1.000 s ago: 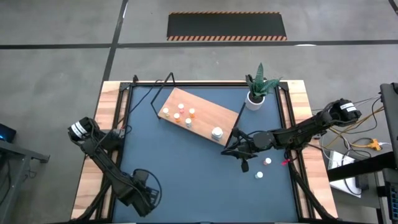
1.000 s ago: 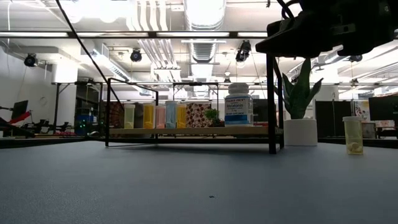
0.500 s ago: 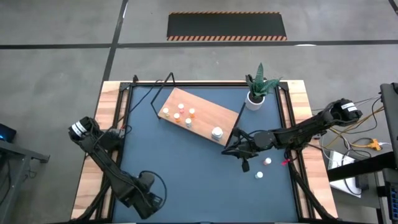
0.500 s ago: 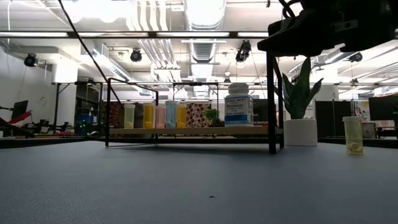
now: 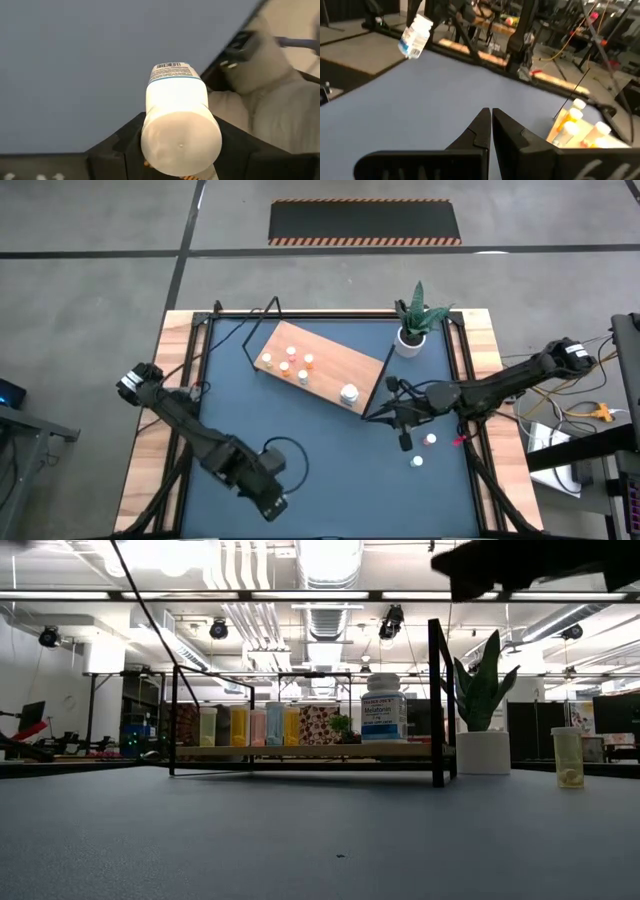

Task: Pick and place medicine bottles onto shelf by color
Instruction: Put the white pill bottle on the shelf

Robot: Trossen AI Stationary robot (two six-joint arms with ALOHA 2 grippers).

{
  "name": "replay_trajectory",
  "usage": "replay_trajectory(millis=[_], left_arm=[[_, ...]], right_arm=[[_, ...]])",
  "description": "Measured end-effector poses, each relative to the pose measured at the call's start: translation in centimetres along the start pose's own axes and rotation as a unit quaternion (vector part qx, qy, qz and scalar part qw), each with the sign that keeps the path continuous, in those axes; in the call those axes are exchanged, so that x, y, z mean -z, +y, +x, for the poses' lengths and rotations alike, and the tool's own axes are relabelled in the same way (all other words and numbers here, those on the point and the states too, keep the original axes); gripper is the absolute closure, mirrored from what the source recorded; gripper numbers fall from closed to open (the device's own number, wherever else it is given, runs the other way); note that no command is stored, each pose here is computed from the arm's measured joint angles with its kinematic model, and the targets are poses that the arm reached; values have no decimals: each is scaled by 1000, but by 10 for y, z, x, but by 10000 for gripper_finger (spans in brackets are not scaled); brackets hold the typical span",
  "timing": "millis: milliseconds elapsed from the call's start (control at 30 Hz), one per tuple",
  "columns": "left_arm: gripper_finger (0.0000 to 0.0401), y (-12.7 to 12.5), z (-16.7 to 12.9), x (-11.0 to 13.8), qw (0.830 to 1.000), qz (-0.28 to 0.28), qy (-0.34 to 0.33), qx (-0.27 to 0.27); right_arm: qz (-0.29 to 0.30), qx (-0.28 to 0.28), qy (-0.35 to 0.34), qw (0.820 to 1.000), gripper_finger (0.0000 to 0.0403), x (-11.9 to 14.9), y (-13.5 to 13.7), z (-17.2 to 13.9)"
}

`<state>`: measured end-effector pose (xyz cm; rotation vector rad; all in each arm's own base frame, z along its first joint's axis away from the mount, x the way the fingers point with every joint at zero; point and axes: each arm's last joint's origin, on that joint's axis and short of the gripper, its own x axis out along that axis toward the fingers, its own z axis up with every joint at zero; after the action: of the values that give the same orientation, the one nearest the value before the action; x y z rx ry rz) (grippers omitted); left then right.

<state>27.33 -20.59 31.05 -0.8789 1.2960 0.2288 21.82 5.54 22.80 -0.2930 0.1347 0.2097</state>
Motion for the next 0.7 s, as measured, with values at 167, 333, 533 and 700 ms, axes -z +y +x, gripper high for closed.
replay_trajectory(millis=[167, 333, 533, 700], left_arm=[[238, -5, -18, -33, 995, 90, -35, 31], [238, -2, -38, -70, 979, 179, -92, 35], [238, 5, -74, -113, 936, 287, -204, -19], [238, 18, -99, -142, 875, 376, -279, -122]], right_arm=[[-8, 6, -22, 1000, 394, -12, -4, -17], [-8, 6, -20, 1000, 394, -16, -7, -30], [-10, -12, -1, 1000, 394, -14, -6, -36], [-11, -14, 6, 1000, 394, -13, -5, -36]])
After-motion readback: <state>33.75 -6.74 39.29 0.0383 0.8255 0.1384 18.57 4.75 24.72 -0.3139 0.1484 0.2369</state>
